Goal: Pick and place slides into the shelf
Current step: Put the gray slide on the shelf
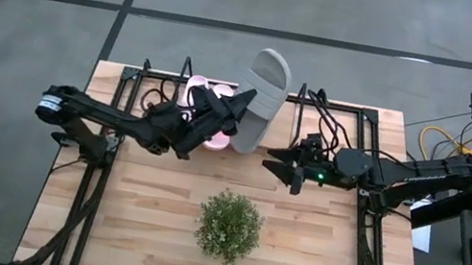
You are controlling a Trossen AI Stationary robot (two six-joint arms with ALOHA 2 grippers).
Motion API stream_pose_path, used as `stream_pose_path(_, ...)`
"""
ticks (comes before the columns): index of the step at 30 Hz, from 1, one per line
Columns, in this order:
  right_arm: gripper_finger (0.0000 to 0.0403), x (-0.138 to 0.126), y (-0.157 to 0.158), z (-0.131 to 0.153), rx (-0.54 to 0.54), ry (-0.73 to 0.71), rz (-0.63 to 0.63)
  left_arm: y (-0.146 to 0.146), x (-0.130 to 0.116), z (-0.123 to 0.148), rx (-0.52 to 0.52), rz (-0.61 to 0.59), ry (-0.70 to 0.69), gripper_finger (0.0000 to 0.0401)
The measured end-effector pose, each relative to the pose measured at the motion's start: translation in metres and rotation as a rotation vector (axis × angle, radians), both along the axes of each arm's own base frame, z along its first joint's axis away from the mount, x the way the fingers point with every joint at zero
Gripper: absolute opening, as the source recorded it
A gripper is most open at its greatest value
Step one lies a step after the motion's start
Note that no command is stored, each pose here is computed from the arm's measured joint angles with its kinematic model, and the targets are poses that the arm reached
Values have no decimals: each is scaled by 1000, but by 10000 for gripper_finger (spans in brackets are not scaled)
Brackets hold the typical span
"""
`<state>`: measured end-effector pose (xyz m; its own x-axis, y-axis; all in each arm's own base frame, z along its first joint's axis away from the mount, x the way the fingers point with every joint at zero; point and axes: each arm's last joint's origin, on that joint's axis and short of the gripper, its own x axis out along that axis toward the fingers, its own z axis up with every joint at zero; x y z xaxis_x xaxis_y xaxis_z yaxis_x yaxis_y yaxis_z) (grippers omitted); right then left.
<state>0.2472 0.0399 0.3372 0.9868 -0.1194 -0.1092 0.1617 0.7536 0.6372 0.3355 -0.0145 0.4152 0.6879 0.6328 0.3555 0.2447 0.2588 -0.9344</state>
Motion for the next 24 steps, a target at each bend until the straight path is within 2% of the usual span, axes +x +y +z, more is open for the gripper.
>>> stream_pose_path(15, 287, 0, -2, 0, -29, 2, -7, -2, 25, -2, -20, -42, -35, 0)
stream_pose_path(24, 283, 0, -3, 0, -34, 3, -10, -2, 26, -1, -24, -46, -39, 0)
